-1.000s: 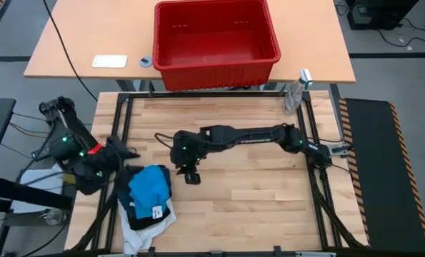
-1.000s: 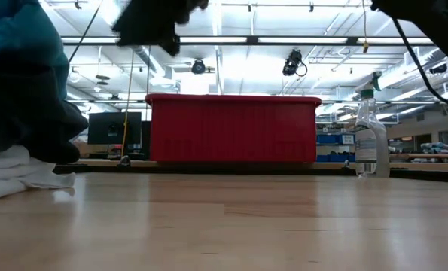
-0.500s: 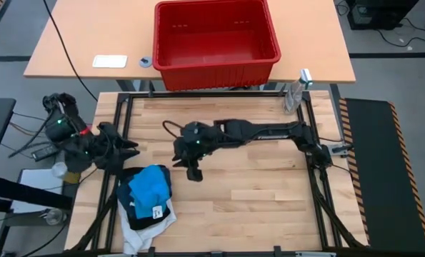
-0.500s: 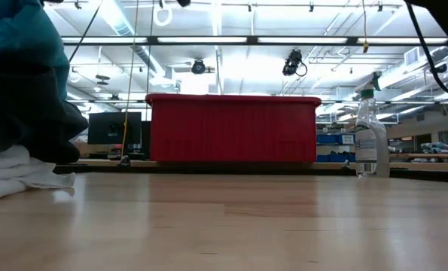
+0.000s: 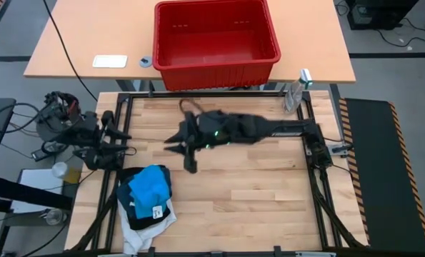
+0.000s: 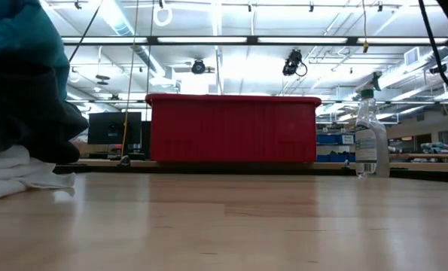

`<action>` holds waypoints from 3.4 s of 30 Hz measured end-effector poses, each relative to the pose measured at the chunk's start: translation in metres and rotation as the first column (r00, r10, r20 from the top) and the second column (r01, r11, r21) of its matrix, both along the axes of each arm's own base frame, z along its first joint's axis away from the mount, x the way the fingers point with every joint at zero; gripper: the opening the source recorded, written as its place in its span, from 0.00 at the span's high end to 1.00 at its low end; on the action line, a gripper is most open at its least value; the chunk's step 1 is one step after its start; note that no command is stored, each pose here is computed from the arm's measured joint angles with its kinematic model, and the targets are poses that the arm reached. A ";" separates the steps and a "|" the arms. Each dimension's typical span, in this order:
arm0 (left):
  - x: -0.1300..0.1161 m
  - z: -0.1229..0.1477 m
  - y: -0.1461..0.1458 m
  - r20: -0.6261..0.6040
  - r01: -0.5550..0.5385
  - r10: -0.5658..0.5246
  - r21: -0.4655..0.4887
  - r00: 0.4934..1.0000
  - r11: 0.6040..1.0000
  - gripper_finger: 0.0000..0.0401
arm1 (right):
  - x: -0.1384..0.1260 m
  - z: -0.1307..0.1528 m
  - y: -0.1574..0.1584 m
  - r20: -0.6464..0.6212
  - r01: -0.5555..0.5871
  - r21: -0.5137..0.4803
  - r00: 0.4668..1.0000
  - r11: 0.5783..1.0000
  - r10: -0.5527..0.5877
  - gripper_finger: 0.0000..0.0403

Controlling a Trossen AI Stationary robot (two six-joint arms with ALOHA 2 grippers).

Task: Fold Laundry from Bin
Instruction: Put all the stacked clothes into the red bin

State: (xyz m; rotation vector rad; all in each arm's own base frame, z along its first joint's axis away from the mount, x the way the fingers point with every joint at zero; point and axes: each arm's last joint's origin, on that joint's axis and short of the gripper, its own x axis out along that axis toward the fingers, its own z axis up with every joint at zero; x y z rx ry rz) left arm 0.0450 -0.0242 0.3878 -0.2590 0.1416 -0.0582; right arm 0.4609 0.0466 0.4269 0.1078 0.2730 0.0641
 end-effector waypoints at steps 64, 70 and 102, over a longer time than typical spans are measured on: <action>0.030 -0.034 -0.049 -0.400 0.059 -0.098 -0.110 0.911 0.992 0.57 | -0.270 -0.096 -0.036 0.223 0.114 0.297 0.957 0.948 -0.185 0.75; 0.030 -0.046 -0.059 -0.589 0.131 -0.228 -0.204 0.776 0.970 0.57 | -0.252 -0.112 -0.025 0.139 0.107 0.261 0.979 0.959 -0.147 0.75; 0.005 -0.114 -0.133 -0.767 0.279 -0.581 -0.515 0.272 0.811 0.57 | -0.158 -0.146 0.021 0.080 0.066 0.270 0.993 0.961 -0.090 0.75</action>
